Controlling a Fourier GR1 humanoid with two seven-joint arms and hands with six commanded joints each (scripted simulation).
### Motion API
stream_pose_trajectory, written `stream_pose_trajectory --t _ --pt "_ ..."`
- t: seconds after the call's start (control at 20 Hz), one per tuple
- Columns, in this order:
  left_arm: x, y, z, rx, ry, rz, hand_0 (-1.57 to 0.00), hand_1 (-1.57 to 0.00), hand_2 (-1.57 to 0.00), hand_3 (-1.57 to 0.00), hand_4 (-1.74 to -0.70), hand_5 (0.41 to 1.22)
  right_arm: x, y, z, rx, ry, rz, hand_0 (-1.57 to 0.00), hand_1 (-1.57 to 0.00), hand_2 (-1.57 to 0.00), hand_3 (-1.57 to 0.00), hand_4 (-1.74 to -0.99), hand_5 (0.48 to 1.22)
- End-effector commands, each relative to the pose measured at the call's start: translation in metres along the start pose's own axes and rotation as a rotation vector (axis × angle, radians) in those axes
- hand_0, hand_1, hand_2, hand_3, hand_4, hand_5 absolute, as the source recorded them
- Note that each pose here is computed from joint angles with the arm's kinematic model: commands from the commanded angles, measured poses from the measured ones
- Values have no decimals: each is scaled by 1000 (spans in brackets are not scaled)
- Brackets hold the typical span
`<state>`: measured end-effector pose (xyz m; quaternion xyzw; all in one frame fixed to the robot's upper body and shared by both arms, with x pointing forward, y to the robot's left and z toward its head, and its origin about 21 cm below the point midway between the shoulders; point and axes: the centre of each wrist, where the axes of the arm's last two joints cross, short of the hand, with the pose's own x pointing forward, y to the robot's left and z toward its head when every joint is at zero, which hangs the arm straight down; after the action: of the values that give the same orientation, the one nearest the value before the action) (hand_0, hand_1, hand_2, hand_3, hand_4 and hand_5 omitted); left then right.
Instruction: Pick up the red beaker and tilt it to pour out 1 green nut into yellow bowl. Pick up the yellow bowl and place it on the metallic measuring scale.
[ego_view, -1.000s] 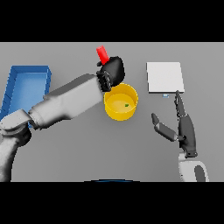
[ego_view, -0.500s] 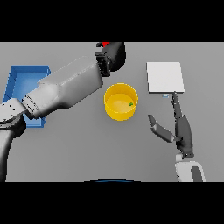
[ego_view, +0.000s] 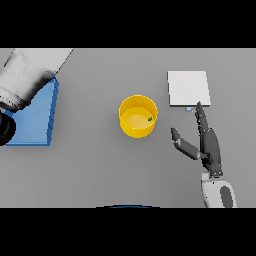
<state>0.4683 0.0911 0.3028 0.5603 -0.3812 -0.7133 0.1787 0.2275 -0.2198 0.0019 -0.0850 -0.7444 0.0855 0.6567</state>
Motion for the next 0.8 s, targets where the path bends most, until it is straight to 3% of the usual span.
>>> stream_pose_trajectory --t 0.0,0.1,0.35,0.45,0.6,0.75 --pt "-17 -5 2 3 57 126 -1571 -1571 -1548 -1379 -1727 1221 0 -1 -1 7 3 1 1 1 1 1 -1199 594" --pt "-46 -31 6 -15 192 358 -1571 -1571 -1556 -1360 -1732 1221 1 -3 -1 5 -24 -5 1 1 1 1 -1222 592" --pt "-98 -105 33 53 357 803 -1571 -1571 -1566 -1426 -1738 1221 -3 -7 -2 8 -35 6 1 1 1 1 -1222 586" --pt "-100 -139 44 44 469 929 -1571 -1571 -1568 -1414 -1739 1221 -4 -5 -3 20 -31 21 1 1 1 1 -1223 591" --pt "-102 -177 66 97 619 1101 -1571 -1571 -1569 -1446 -1740 1221 -7 -8 1 35 -34 37 1 1 1 1 -1212 604" --pt "-86 -217 90 74 760 1217 -1571 -1571 -1570 -1458 -1740 1221 -3 -9 -2 48 -44 63 1 1 1 1 -1210 631"
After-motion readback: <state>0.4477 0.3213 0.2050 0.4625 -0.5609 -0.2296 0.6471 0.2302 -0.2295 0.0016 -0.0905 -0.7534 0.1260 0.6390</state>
